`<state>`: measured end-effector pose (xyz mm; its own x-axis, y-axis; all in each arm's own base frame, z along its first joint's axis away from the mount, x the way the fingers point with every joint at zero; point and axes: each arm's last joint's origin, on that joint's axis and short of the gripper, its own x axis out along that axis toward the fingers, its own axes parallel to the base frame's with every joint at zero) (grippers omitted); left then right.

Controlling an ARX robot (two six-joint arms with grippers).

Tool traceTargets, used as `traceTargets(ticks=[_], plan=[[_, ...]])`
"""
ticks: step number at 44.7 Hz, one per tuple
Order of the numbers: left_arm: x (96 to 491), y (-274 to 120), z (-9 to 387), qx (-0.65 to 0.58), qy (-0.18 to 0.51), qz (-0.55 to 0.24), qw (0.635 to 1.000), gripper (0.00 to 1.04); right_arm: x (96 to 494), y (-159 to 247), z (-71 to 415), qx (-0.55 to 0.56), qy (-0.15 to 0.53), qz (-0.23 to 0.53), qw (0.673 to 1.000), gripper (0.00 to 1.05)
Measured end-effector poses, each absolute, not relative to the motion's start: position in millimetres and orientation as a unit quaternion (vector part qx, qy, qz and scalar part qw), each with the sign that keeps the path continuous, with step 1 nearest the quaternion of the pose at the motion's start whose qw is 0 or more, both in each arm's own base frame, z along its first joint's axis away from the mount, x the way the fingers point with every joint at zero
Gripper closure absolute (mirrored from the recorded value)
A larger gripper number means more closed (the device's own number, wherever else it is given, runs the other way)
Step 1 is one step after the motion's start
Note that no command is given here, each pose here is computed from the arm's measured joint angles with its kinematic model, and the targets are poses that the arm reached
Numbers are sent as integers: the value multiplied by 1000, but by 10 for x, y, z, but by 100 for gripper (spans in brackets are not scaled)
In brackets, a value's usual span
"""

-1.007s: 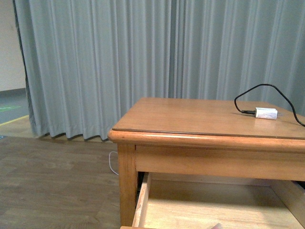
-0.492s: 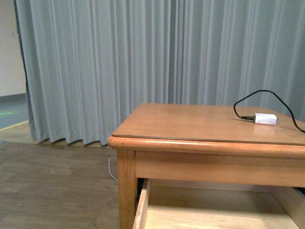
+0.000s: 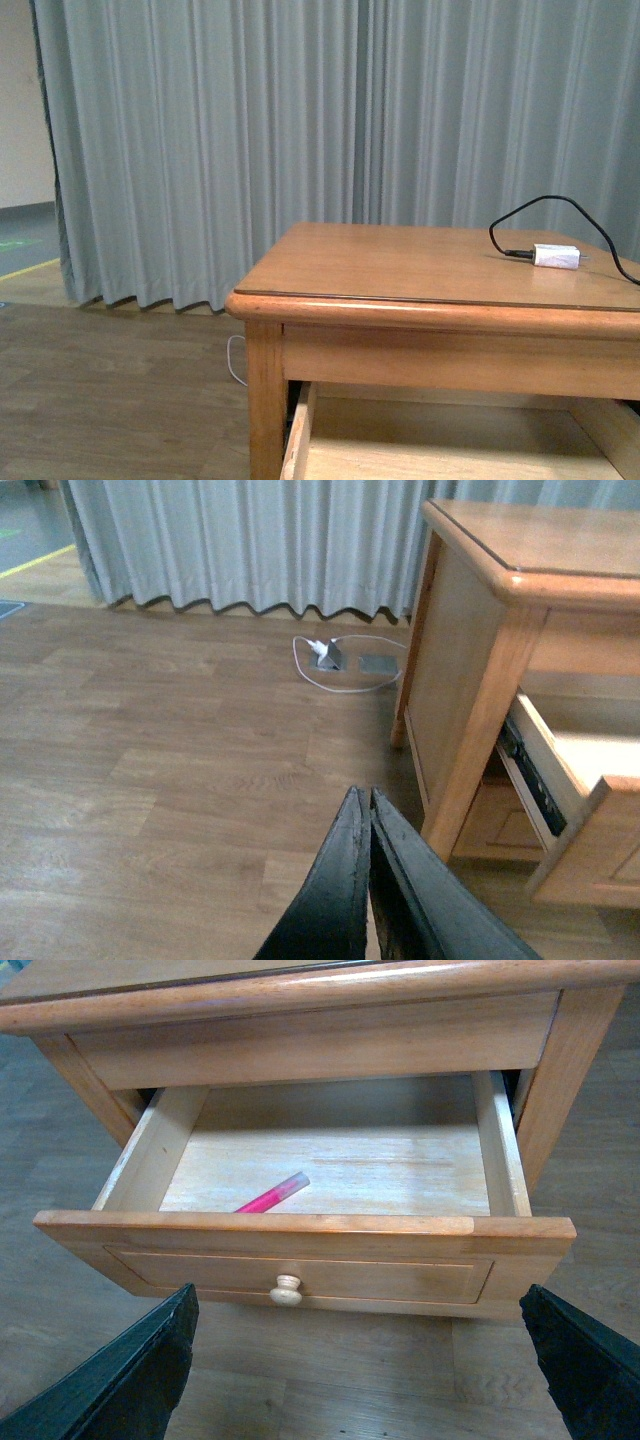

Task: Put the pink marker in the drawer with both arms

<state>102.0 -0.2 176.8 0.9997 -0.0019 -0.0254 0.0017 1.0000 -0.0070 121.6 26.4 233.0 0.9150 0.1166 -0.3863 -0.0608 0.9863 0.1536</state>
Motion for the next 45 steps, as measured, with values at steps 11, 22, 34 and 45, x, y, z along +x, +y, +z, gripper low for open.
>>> traceTargets(ticks=[11,22,34,45], plan=[[968,-2,1708,-2,-7,-1,1000,101,1216,264,2329,69,201,45,976,8],[964,-2,1711,-2,-9,-1,1000,101,1216,265,2328,69,201,45,976,8],[964,-2,1711,-2,-9,-1,1000,72,1216,264,2328,69,201,45,976,8],[964,-2,1711,-2,-9,-1,1000,29,1267,245,2236,51,155,24,986,8]])
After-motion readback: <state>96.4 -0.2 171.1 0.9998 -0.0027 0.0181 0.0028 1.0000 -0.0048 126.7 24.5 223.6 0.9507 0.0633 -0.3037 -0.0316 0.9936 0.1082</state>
